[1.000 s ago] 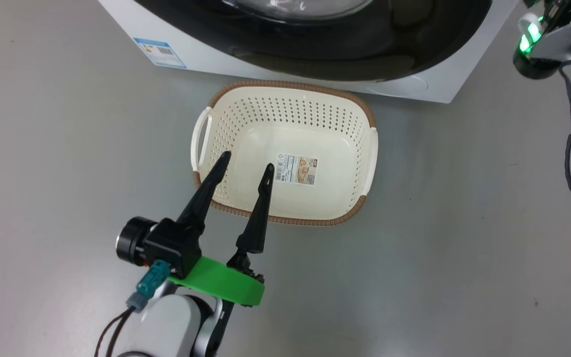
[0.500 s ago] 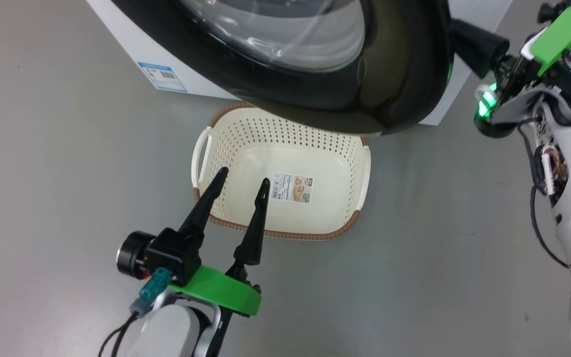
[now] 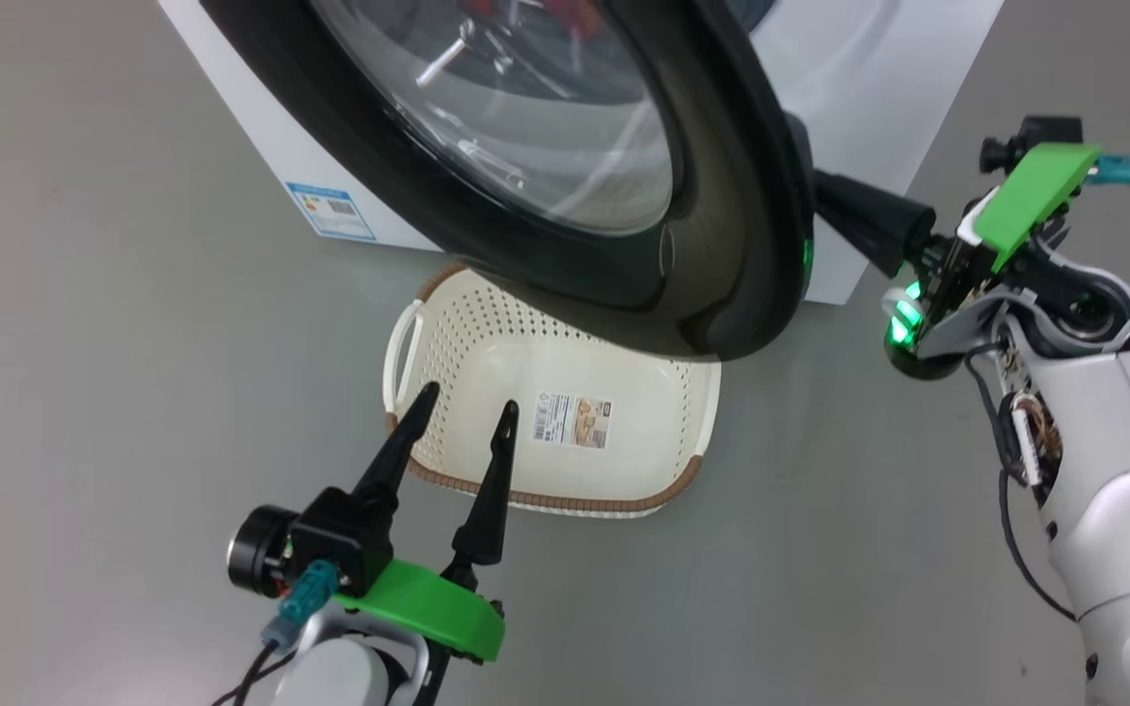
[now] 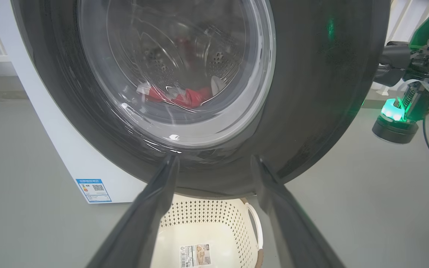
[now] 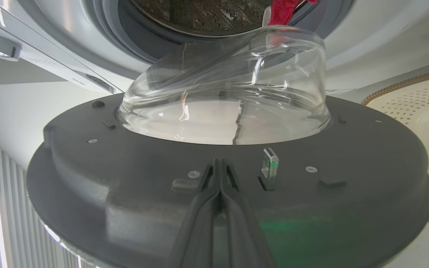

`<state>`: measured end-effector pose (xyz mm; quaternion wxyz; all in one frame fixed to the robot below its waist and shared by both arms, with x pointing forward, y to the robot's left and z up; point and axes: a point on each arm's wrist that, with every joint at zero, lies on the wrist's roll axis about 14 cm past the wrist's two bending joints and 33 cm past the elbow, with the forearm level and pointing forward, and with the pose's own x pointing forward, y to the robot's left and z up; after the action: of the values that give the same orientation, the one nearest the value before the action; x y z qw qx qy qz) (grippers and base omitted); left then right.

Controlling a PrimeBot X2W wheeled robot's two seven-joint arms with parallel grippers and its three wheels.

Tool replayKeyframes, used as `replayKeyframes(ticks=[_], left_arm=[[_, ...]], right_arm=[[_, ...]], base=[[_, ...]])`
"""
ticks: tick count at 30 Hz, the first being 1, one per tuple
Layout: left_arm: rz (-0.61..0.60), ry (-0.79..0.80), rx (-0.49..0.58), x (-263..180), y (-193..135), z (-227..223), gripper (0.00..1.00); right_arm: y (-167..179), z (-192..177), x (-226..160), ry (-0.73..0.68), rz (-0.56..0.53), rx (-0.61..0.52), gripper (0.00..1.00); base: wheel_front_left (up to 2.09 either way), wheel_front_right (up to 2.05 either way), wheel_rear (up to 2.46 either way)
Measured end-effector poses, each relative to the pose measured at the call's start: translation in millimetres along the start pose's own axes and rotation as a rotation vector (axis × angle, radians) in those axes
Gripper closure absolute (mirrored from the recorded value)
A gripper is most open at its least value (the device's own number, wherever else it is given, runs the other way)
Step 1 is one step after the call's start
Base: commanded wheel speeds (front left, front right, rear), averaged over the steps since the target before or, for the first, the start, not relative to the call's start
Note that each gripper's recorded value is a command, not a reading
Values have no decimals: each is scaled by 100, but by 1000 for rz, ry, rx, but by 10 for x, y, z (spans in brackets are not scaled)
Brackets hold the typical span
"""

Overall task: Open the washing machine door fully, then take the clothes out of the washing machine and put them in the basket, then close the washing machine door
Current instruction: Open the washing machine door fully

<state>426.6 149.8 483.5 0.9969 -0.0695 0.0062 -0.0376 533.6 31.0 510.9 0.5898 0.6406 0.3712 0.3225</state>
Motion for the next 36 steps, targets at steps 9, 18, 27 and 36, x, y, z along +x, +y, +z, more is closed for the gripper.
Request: replayKeyframes(ticks=[9,18,27,36], left_arm=[[4,-14,2,-111,-4,69,0],[-2,-13,1,-125,-12,72,0],[2,-7,-7,-174,-18,49,0],[-8,-6,-8,-182,-62,40,0]], right_arm=[[39,-143,-91,-10,0,-4,100],[124,-1,-178,-141,57,26,100],[37,159,-626,-333,123,98,82],[-239,59,-1061,-469,103,134,0]], base=[[0,0,0],[0,0,0],[0,0,0],[0,0,0]])
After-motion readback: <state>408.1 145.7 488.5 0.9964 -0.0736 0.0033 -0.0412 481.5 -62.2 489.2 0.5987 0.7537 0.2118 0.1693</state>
